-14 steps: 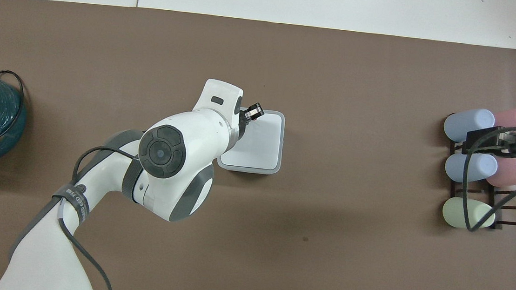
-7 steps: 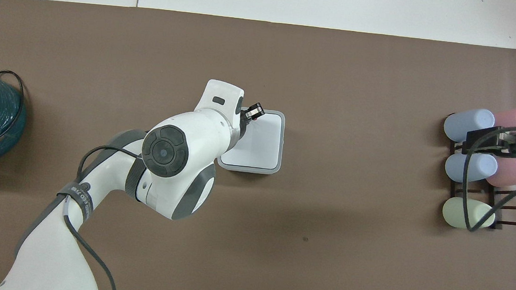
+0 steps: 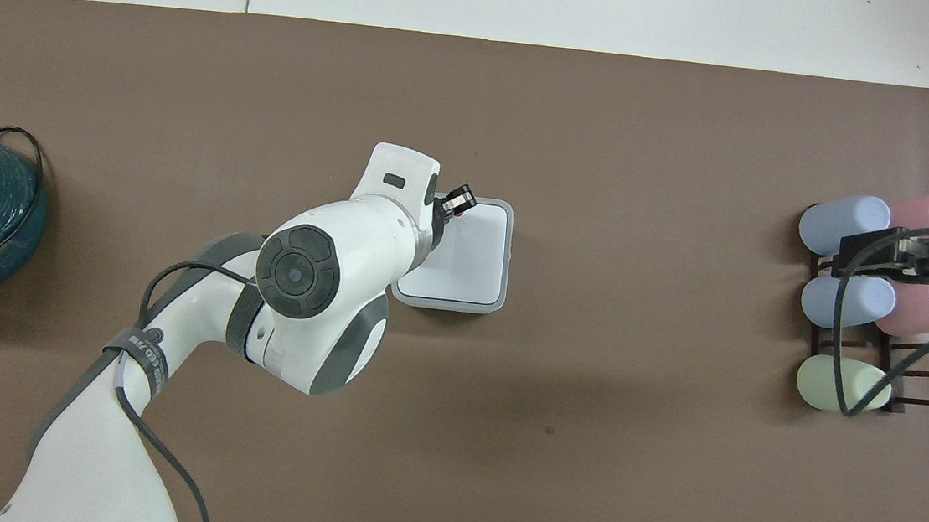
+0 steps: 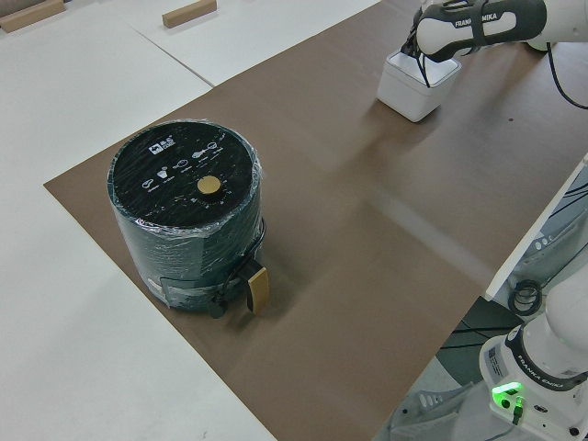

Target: Close trash can lid

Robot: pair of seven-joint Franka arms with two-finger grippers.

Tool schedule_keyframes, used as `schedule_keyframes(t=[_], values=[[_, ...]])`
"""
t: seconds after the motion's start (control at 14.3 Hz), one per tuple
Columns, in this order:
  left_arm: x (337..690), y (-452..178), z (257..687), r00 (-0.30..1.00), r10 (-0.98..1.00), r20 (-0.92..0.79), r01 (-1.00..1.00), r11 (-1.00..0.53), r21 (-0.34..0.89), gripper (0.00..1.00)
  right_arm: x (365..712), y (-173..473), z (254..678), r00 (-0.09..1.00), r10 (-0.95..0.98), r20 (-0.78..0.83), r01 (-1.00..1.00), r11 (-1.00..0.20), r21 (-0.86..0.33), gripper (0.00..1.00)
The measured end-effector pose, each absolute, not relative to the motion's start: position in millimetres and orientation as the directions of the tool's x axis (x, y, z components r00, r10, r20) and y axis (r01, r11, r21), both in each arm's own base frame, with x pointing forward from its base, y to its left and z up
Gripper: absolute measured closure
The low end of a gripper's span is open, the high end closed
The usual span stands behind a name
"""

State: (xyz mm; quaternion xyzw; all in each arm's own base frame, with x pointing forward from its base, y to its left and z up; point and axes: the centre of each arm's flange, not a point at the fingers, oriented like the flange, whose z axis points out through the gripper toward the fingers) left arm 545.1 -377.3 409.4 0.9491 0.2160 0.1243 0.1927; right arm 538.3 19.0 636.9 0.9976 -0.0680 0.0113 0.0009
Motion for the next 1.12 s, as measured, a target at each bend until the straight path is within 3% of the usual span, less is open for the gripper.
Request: schedule_keyframes(t=[0.28, 0.63, 1.12], values=[[578, -349, 462, 0.873, 0.48, 0.084, 0.426, -0.837, 0.343, 0.98, 538, 19, 637, 0.99, -0.136, 0.023, -0.136, -0.991, 0.0, 0.0], [604, -270, 529, 0.902, 0.431, -0.004, 0.423, -0.883, 0.202, 0.97, 538, 19, 637, 0.99, -0.136, 0.023, -0.136, -0.991, 0.0, 0.0], [586, -120, 605, 0.983, 0.178, -0.053, 0.184, -0.976, 0.12, 0.96, 538, 19, 637, 0.99, -0.136, 0.023, -0.136, -0.991, 0.0, 0.0]])
